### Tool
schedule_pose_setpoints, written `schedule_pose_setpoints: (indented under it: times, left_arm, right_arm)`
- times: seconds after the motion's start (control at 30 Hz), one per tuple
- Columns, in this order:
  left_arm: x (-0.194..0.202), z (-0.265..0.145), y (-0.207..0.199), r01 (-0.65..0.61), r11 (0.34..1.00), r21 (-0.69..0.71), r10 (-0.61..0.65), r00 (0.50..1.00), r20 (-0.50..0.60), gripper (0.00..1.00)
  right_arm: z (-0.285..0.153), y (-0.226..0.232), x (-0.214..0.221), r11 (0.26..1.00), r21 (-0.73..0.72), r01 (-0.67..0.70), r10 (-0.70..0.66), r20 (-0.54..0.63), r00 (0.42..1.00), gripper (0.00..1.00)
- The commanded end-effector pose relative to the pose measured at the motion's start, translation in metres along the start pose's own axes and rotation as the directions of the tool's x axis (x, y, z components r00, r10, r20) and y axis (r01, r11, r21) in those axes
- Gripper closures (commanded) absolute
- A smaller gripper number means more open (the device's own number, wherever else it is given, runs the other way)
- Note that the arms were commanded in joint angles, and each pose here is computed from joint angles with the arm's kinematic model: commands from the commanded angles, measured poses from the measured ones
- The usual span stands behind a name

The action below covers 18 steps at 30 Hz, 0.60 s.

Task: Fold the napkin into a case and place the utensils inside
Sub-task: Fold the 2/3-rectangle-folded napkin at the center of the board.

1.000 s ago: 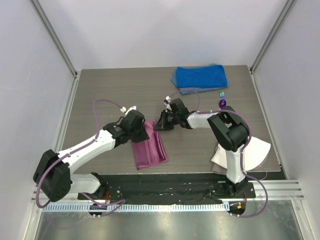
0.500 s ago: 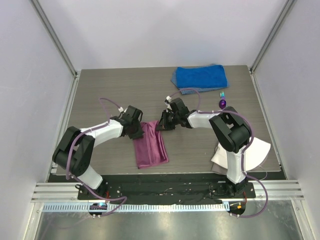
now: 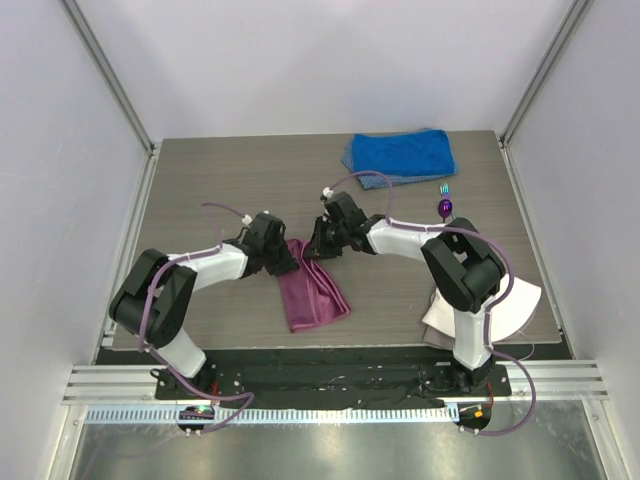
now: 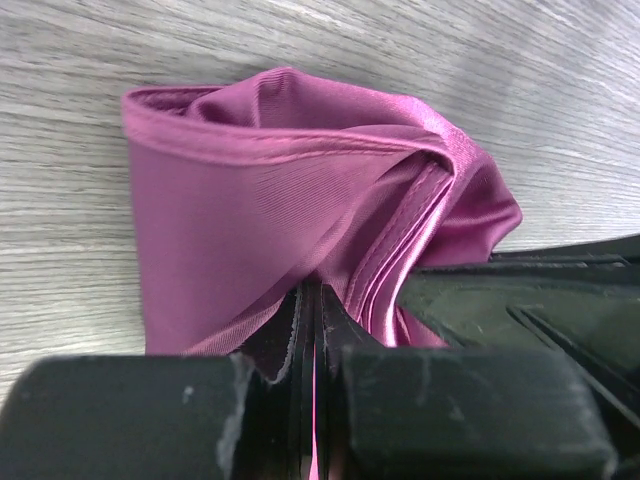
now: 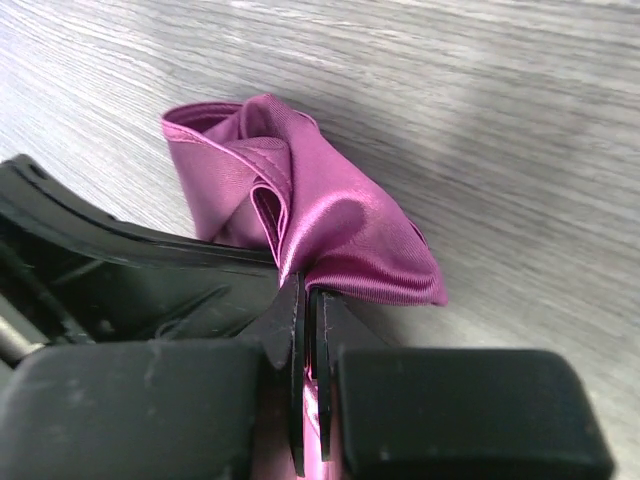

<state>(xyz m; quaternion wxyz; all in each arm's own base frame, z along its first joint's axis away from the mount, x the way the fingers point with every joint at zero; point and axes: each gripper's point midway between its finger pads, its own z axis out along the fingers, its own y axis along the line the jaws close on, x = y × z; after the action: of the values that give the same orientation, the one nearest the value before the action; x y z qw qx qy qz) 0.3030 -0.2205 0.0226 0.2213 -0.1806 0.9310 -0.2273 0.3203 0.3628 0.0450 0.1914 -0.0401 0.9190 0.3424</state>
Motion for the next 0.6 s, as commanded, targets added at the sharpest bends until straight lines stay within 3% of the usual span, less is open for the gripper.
schedule_pose_setpoints:
  times: [0.0,0.37,0.57]
  left_arm:
    - [0.016,0.004,0.016,0.011,1.0,-0.026,-0.013,0.999,-0.046,0.98]
    - [0.019,-0.015,0.008,0.003,1.0,0.023,-0.002,0.999,-0.051,0.99]
    - [0.004,-0.026,-0.013,-0.01,0.998,0.063,0.012,1.0,-0.027,0.99]
  right_arm:
    - [-0.024,0.026,-0.026,1.0,0.014,0.005,-0.006,0.088,0.996,0.99]
    - [-0.041,-0.001,-0.043,0.968,0.2,0.152,-0.179,0.125,0.976,0.99]
    - [-0.041,-0.001,-0.042,0.963,0.201,0.181,-0.206,0.111,0.972,0.99]
